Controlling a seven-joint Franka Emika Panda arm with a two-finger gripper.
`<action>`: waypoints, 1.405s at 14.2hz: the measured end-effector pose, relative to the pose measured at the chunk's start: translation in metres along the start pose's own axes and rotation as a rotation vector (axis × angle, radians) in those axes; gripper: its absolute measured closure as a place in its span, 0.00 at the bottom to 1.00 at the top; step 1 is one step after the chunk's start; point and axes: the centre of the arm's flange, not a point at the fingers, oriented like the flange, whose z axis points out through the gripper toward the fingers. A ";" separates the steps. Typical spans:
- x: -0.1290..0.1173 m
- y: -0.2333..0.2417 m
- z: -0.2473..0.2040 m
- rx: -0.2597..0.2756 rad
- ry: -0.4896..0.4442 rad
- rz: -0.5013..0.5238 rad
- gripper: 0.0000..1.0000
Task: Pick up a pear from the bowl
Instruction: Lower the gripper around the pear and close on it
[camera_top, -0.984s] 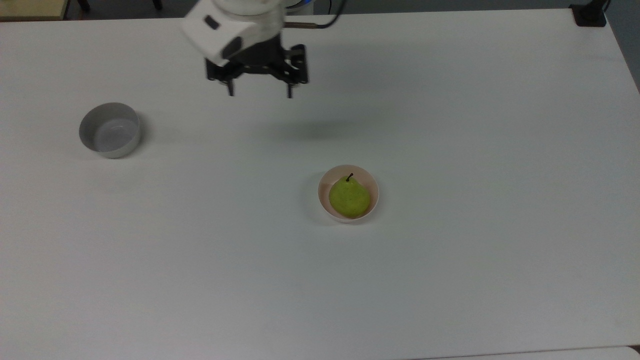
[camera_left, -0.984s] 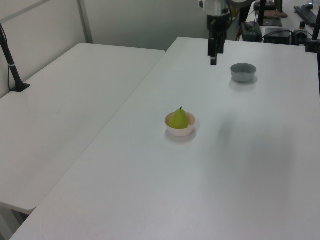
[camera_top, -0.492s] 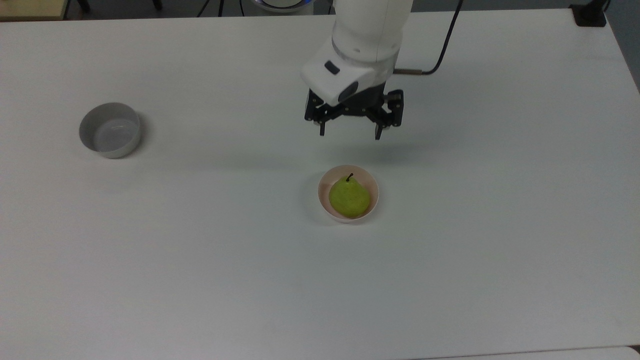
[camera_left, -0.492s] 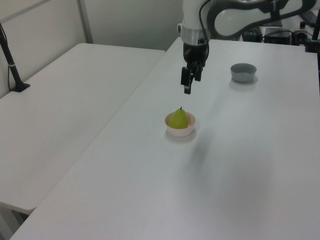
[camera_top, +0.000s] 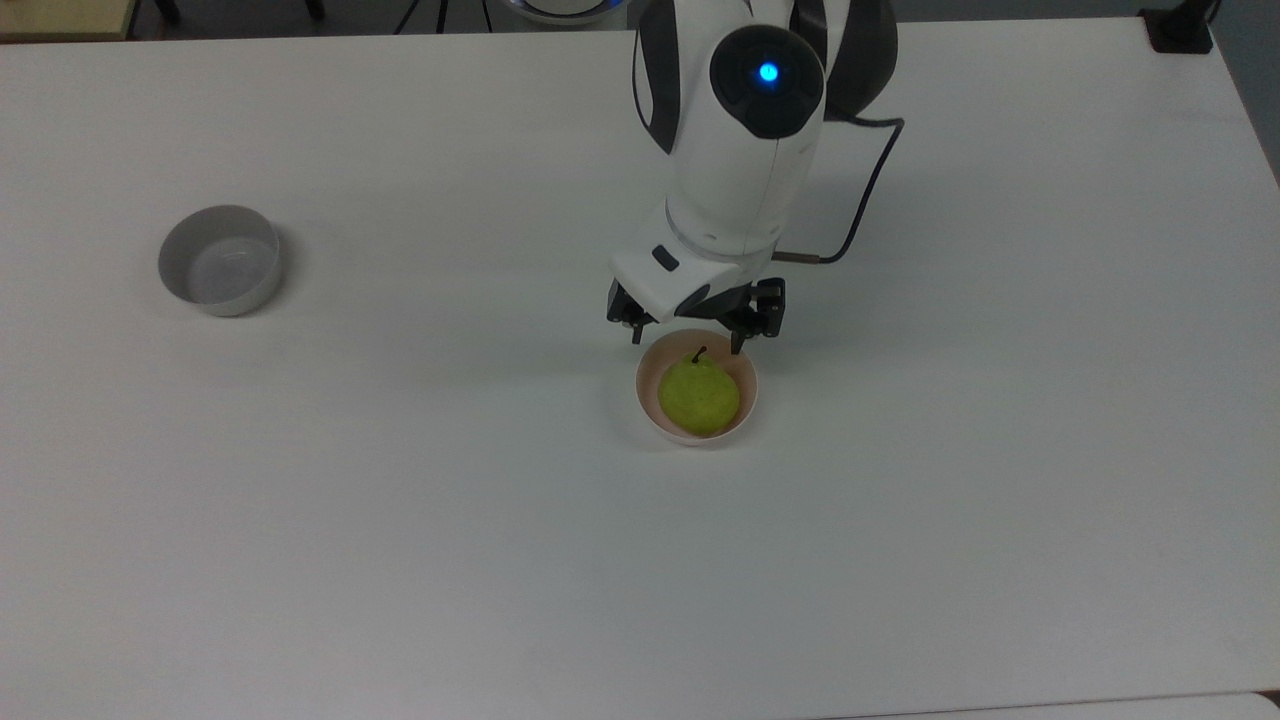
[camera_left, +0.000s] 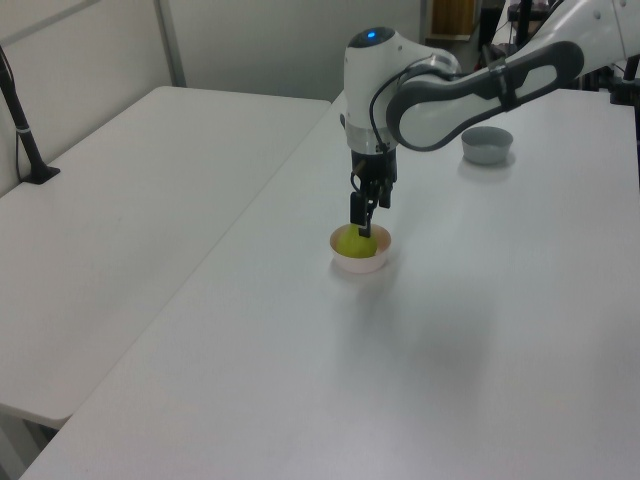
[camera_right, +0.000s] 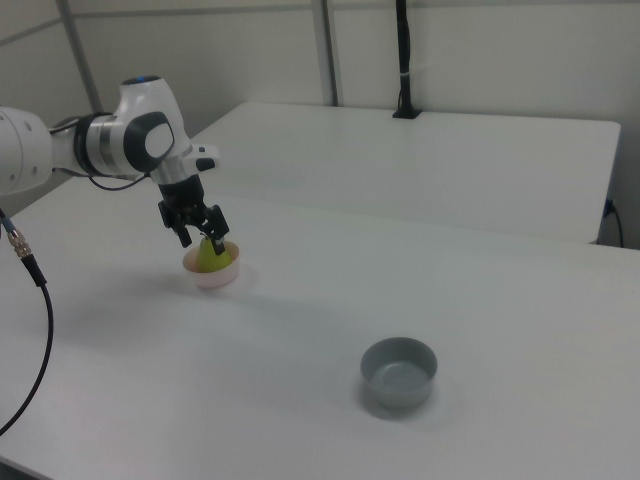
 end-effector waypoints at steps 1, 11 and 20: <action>0.002 -0.002 0.007 -0.002 0.004 -0.002 0.00; 0.008 -0.028 0.041 0.001 0.068 0.005 0.00; 0.010 -0.027 0.041 0.000 0.073 0.010 0.19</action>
